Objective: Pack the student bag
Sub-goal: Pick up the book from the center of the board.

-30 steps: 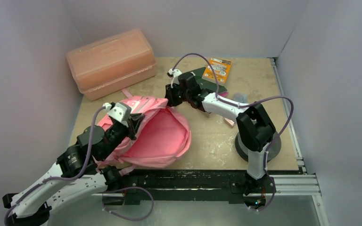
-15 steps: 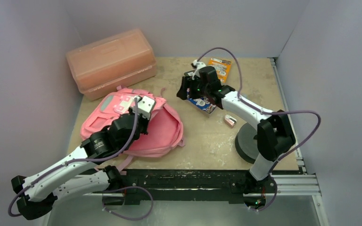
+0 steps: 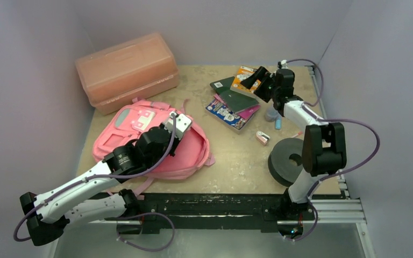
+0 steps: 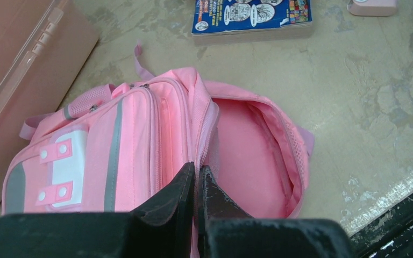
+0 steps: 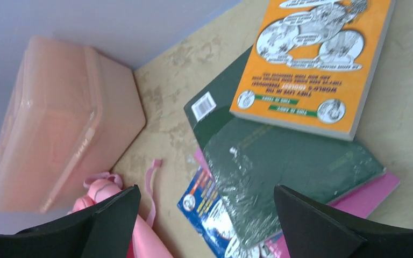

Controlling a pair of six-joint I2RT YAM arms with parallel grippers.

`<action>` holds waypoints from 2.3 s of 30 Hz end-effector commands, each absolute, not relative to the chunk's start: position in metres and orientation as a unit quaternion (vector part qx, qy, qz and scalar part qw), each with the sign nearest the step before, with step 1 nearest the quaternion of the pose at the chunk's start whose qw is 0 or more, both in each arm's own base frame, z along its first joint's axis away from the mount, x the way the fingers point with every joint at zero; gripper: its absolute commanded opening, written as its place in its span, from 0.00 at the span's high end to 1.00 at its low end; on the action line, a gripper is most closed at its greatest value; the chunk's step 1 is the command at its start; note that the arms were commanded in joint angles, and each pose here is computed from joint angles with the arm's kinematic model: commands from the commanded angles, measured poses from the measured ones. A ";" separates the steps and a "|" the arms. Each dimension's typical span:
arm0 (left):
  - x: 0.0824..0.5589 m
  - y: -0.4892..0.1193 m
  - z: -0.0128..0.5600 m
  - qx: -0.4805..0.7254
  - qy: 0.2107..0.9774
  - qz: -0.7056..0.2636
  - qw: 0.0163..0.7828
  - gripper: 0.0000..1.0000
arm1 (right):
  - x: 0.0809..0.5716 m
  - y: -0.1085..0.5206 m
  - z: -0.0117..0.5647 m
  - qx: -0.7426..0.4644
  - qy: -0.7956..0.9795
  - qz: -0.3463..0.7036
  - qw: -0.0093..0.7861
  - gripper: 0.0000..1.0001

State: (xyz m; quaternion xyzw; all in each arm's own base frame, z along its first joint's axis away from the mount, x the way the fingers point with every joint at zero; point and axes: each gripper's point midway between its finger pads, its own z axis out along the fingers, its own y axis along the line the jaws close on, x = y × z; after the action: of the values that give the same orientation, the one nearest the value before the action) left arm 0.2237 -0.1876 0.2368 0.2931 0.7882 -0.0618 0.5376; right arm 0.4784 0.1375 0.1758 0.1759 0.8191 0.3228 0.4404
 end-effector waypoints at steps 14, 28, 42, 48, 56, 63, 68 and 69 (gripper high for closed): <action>0.233 -0.207 0.250 0.326 0.768 -0.071 0.546 1.00 | 0.557 0.054 0.117 0.257 0.815 0.361 0.374 0.01; 0.232 -0.203 0.243 0.310 0.777 -0.115 0.535 1.00 | 0.585 0.066 0.080 0.294 0.789 0.427 0.329 0.11; 0.232 -0.203 0.235 0.318 0.786 -0.113 0.518 1.00 | 0.607 0.072 0.070 0.340 0.729 0.495 0.328 0.29; 0.231 -0.205 0.234 0.321 0.786 -0.119 0.515 1.00 | 0.613 0.073 0.074 0.343 0.711 0.513 0.339 0.57; 0.222 -0.218 0.234 0.345 0.782 -0.153 0.496 1.00 | 0.605 0.079 0.120 0.294 0.687 0.551 0.371 0.98; 0.211 -0.232 0.246 0.336 0.775 -0.221 0.487 0.47 | 0.584 0.085 0.200 0.208 0.668 0.573 0.427 1.00; 0.205 -0.236 0.273 0.308 0.748 -0.290 0.511 0.21 | 0.553 0.094 0.255 0.149 0.652 0.589 0.453 1.00; 0.206 -0.237 0.285 0.289 0.741 -0.306 0.522 0.19 | 0.545 0.097 0.261 0.135 0.651 0.594 0.453 1.00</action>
State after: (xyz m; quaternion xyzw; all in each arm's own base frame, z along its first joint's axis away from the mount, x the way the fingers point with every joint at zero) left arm 0.2083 -0.2235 0.2278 0.3307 0.7894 -0.2192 0.4684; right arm 0.5738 0.0840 0.1478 0.2794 0.6989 0.5505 0.3613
